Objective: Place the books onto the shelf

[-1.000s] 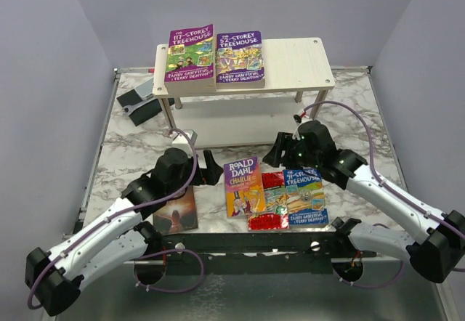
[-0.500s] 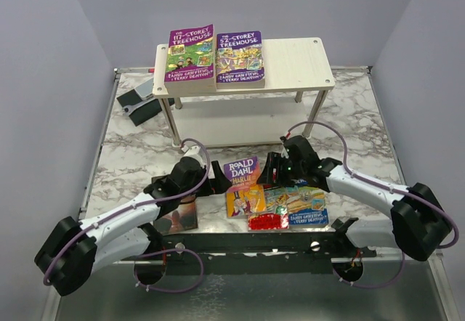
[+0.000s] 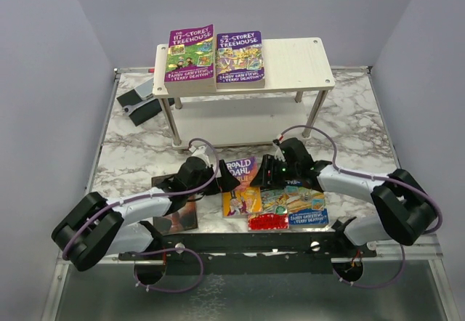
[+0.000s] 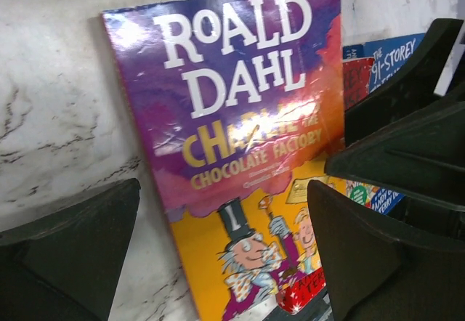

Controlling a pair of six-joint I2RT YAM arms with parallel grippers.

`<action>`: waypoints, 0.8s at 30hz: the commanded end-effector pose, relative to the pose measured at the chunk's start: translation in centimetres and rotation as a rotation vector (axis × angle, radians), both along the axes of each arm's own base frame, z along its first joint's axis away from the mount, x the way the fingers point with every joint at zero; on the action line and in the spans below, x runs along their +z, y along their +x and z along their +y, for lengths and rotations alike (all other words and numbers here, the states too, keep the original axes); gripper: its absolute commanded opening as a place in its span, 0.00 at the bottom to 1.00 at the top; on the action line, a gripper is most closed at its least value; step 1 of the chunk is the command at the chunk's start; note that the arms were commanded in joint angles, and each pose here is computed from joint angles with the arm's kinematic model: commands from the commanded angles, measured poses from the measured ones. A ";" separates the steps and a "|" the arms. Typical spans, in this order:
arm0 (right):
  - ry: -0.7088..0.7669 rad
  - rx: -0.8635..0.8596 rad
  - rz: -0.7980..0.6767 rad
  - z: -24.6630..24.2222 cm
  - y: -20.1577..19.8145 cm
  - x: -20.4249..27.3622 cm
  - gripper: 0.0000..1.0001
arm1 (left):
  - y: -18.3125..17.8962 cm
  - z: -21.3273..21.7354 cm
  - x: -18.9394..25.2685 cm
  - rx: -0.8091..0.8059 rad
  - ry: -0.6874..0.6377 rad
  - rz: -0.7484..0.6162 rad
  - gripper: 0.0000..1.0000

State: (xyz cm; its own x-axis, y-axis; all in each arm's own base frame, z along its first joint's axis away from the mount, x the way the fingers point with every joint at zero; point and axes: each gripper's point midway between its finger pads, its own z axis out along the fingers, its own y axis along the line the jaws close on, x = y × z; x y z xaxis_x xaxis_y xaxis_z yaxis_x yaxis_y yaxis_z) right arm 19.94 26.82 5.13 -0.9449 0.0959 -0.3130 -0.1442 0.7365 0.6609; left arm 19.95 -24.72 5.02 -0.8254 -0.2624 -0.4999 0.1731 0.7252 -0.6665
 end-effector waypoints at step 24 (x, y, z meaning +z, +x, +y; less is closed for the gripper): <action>0.033 -0.028 -0.040 -0.5 -0.4 3.6 0.01 | -0.4 0.3 0.3 -0.014 0.014 -0.014 0.99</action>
State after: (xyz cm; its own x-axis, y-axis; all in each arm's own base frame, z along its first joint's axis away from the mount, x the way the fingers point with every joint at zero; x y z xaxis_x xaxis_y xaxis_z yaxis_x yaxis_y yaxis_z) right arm 19.20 26.80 6.80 -0.9466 0.1155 -0.3009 -0.1353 0.7050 0.6962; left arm 20.11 -25.35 5.24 -0.8119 -0.2831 -0.5106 0.1979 0.6894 -0.6968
